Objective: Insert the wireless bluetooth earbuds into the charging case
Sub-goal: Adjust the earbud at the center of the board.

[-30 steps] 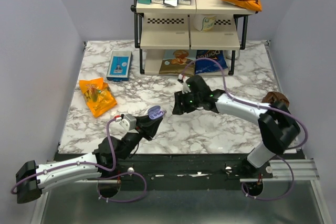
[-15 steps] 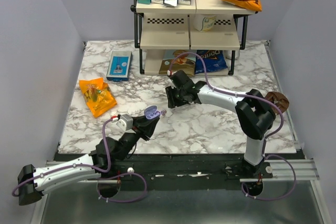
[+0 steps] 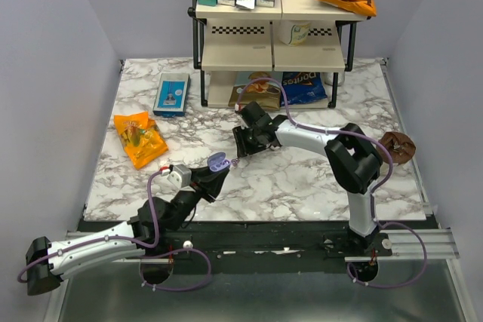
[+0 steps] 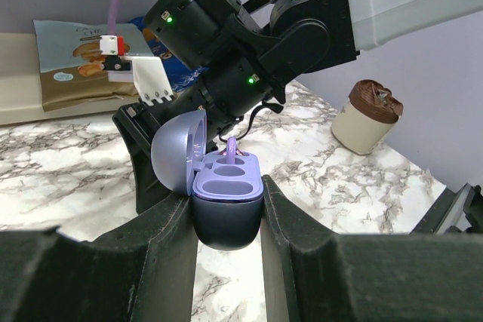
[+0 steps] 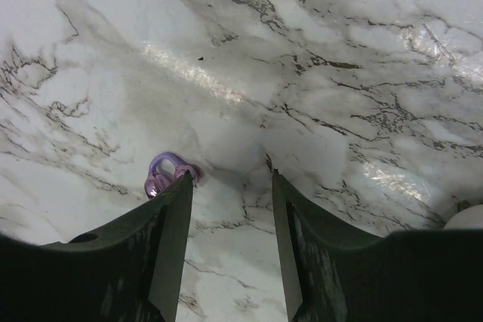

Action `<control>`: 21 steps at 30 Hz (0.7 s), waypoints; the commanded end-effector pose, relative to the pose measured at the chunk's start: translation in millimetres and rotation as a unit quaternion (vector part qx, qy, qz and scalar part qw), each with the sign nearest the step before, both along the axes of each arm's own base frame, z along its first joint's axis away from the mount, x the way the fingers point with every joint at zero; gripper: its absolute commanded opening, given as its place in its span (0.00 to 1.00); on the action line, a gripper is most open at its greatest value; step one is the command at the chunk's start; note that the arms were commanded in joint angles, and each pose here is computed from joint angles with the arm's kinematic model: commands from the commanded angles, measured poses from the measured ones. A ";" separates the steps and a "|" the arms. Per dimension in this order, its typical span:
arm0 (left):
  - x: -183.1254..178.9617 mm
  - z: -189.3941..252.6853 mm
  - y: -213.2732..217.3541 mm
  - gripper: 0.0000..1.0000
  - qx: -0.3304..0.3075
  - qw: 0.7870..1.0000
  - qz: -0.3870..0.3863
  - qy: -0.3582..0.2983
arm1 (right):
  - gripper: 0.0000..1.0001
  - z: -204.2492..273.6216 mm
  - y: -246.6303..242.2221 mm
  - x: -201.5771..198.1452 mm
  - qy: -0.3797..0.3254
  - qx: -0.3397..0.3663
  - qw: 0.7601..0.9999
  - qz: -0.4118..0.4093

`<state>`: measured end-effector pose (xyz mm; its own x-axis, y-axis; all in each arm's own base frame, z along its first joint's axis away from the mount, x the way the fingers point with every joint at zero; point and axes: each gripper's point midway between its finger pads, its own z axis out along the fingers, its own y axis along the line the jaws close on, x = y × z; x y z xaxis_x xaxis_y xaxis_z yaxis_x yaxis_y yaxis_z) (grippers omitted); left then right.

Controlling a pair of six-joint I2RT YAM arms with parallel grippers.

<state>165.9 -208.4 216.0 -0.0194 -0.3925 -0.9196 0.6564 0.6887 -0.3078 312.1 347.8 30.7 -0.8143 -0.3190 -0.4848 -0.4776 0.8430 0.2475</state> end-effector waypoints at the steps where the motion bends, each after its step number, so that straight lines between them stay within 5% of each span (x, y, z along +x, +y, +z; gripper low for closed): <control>1: 0.3 -1.5 2.3 0.00 0.001 1.000 0.006 -0.001 | 0.55 0.3 13.9 -5.8 0.018 0.017 1.000 0.007; 21: -0.3 -2.3 2.4 0.00 -0.001 1.000 0.005 0.001 | 0.54 -22.0 19.7 -21.7 0.048 0.007 0.999 0.011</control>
<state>165.3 -208.5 216.8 -0.0191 -0.3954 -0.9183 0.6584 0.6862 -0.3092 303.6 371.0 27.7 -0.8284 -0.3151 -0.4632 -0.4829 0.8207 0.3053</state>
